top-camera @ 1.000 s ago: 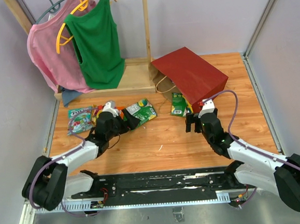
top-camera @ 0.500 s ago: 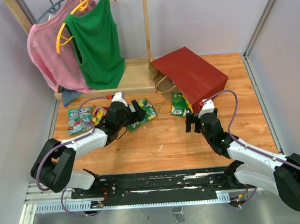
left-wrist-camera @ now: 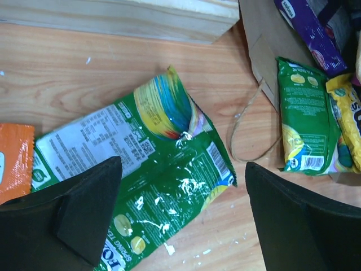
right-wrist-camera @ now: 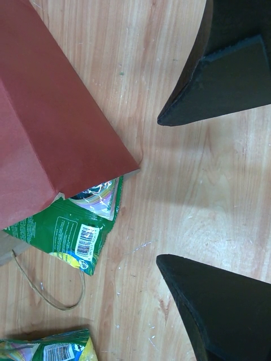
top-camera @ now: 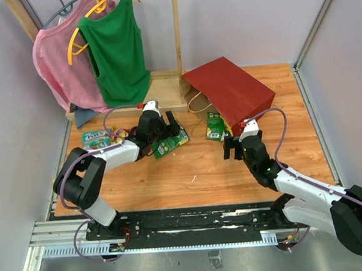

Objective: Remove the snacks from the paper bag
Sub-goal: Adjust the snack at the center of the board.

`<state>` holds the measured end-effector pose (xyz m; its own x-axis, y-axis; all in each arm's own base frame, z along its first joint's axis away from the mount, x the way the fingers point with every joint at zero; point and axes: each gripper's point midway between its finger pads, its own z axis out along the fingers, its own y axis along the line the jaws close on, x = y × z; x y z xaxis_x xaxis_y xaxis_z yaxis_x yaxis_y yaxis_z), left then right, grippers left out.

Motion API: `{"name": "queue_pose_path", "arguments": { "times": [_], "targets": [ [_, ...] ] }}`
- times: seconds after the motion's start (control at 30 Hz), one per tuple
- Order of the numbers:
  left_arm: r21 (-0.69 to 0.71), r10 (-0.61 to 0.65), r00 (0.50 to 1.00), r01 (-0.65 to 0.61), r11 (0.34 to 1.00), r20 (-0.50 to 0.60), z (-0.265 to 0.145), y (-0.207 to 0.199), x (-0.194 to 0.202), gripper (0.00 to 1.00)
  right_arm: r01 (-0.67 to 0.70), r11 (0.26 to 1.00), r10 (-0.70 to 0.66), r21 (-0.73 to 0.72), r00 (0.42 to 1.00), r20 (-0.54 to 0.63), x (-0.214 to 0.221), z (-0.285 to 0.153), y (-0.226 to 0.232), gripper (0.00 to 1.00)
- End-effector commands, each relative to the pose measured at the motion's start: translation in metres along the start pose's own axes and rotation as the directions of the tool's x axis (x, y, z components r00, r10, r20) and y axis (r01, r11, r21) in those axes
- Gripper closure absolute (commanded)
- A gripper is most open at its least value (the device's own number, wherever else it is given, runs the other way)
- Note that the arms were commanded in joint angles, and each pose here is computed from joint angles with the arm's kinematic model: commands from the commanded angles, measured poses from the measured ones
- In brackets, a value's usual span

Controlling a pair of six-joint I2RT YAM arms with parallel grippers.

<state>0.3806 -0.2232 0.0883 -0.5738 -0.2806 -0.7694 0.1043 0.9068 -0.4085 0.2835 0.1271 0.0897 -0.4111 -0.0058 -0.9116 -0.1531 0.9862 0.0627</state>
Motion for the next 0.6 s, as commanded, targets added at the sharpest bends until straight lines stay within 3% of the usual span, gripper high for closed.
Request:
{"name": "queue_pose_path", "arguments": {
  "times": [0.0,0.27,0.57],
  "targets": [
    [-0.012,0.004,1.000,-0.003,1.000,0.003,0.011,0.013,-0.009,0.06,-0.010,1.000,0.011,-0.021,0.999,0.039,-0.017,-0.002,0.008,0.02],
    [-0.046,-0.001,0.999,-0.001,0.999,-0.044,0.024,0.033,0.004,0.08,-0.012,1.000,0.013,-0.024,0.999,0.038,-0.017,-0.002,0.009,0.01],
    [0.014,-0.020,0.996,0.022,1.000,-0.092,0.025,0.026,0.022,0.10,-0.010,1.000,0.011,-0.022,0.999,0.033,-0.016,-0.001,0.009,0.00]
  ]
}}
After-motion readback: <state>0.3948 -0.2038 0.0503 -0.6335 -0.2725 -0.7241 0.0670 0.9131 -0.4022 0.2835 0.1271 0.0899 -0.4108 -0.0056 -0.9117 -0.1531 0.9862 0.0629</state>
